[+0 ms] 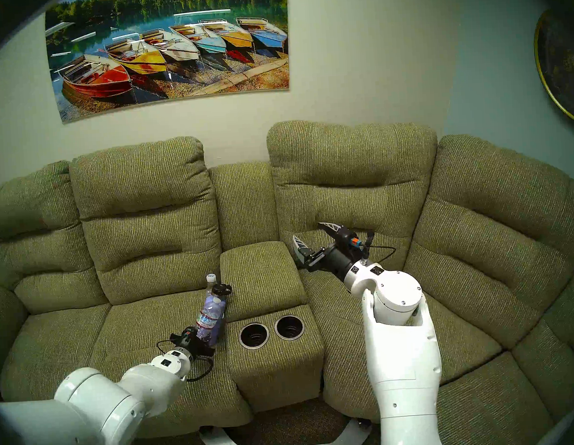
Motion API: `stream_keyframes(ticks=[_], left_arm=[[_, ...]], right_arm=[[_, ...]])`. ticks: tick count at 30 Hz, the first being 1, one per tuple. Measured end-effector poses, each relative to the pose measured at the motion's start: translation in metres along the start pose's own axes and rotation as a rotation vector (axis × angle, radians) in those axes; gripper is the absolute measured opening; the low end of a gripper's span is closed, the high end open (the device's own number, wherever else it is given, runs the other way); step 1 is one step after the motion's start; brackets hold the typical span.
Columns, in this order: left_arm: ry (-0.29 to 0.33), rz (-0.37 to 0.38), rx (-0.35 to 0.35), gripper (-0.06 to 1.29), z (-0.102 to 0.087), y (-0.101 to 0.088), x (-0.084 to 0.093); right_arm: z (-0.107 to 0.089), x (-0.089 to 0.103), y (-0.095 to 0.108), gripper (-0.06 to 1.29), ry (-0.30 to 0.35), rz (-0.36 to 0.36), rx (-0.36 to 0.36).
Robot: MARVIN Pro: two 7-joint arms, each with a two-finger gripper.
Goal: Take bottles out of cup holder
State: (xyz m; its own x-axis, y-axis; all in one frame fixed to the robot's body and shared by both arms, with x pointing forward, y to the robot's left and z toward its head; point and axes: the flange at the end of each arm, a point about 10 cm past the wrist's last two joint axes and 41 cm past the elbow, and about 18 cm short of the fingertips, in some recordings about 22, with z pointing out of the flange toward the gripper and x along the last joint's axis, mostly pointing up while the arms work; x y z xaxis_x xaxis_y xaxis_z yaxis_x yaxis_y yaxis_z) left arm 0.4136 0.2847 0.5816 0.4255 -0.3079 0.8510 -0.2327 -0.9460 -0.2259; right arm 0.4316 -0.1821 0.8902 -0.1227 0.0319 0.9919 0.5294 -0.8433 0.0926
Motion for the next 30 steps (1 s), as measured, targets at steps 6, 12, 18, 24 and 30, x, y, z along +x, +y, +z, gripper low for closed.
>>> stream_keyframes(ticks=[6, 12, 18, 24, 30], left_arm=[[-0.018, -0.012, -0.003, 0.66, 0.0, -0.001, -0.001], [-0.034, -0.017, -0.007, 0.66, 0.0, -0.002, -0.002], [-0.047, -0.014, -0.015, 0.72, 0.001, -0.003, -0.002], [-0.062, 0.008, -0.033, 0.79, 0.001, -0.002, -0.003], [-0.073, 0.046, -0.057, 1.2, 0.001, -0.001, -0.004]], right_arm=[[0.0, 0.001, -0.001, 1.23, 0.002, -0.002, 0.001], [0.0, 0.003, -0.002, 1.23, 0.005, -0.005, 0.001], [0.0, 0.006, -0.002, 1.23, 0.012, -0.011, 0.001], [0.0, 0.009, -0.003, 1.23, 0.017, -0.016, 0.001], [0.0, 0.011, -0.003, 1.23, 0.022, -0.02, 0.0]])
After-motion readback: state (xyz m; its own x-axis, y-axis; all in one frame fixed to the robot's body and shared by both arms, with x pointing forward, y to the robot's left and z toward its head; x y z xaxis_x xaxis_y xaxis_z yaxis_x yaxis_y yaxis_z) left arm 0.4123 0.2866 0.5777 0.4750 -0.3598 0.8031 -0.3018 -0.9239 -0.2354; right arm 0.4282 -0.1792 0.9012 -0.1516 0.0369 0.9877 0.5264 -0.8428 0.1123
